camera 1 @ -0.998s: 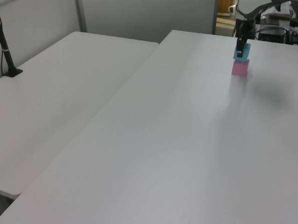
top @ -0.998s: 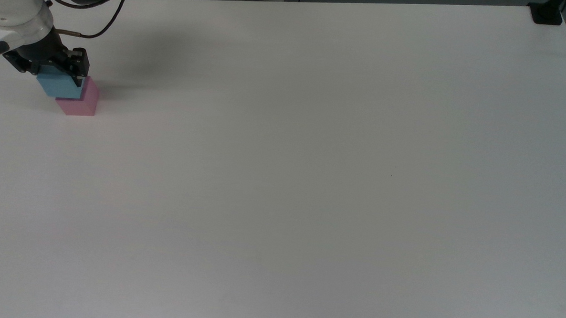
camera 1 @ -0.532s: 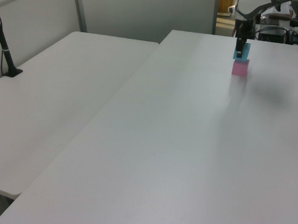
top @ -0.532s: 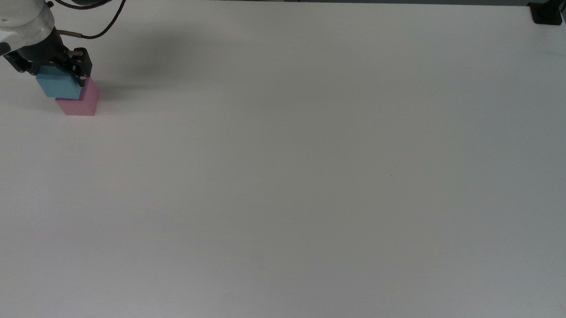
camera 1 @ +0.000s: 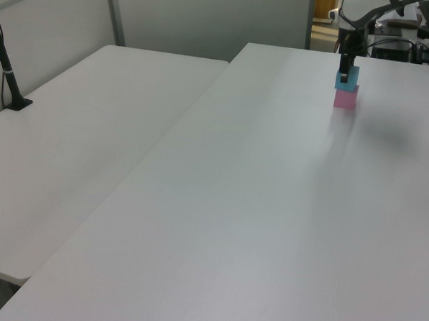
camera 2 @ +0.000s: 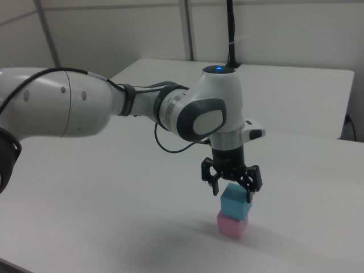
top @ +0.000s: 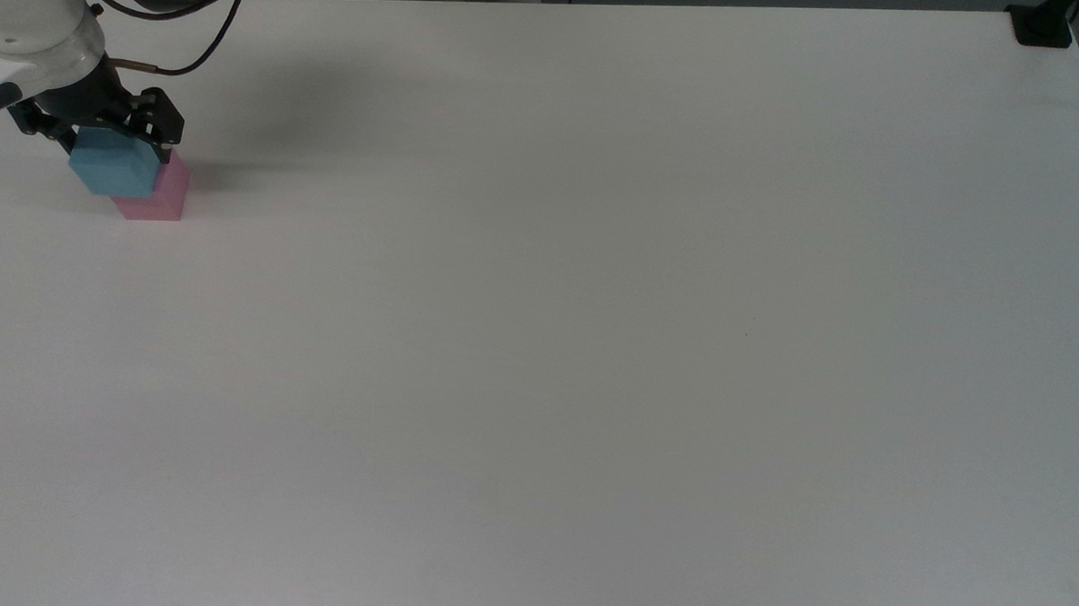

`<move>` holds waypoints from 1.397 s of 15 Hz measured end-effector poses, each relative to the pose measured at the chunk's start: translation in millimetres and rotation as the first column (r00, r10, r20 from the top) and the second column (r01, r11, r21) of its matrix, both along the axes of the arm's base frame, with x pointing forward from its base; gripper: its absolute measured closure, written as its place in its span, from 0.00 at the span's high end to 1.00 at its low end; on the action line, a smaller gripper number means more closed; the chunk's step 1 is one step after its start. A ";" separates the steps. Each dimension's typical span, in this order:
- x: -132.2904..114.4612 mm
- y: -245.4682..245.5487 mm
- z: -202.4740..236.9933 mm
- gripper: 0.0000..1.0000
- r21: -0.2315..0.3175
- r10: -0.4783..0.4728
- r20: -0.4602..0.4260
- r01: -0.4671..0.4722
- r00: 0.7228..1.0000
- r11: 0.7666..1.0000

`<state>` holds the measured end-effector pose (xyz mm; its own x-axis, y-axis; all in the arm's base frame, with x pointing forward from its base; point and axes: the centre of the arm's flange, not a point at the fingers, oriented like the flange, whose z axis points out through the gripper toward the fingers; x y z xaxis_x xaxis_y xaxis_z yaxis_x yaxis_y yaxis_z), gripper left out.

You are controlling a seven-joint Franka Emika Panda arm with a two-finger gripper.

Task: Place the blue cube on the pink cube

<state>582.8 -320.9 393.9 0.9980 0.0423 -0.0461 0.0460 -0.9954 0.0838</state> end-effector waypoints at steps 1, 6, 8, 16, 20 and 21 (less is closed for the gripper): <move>0.0 0.0 0.0 1.00 0.000 0.000 0.000 0.000 1.000 1.000; -2.7 0.0 16.0 1.00 -0.003 -0.004 0.005 0.004 1.000 1.000; -5.6 -0.6 29.6 1.00 -0.017 -0.002 0.011 0.002 1.000 1.000; 3.4 115.3 146.3 1.00 -0.012 -0.058 0.076 0.059 0.995 0.998; 0.1 236.2 197.6 1.00 0.008 -0.002 -0.004 0.002 1.000 1.000; -0.1 258.2 201.7 1.00 0.006 0.006 -0.006 -0.006 1.000 1.000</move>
<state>582.8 -62.6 595.6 0.9975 0.0486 -0.0518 0.0526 -0.9956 0.0776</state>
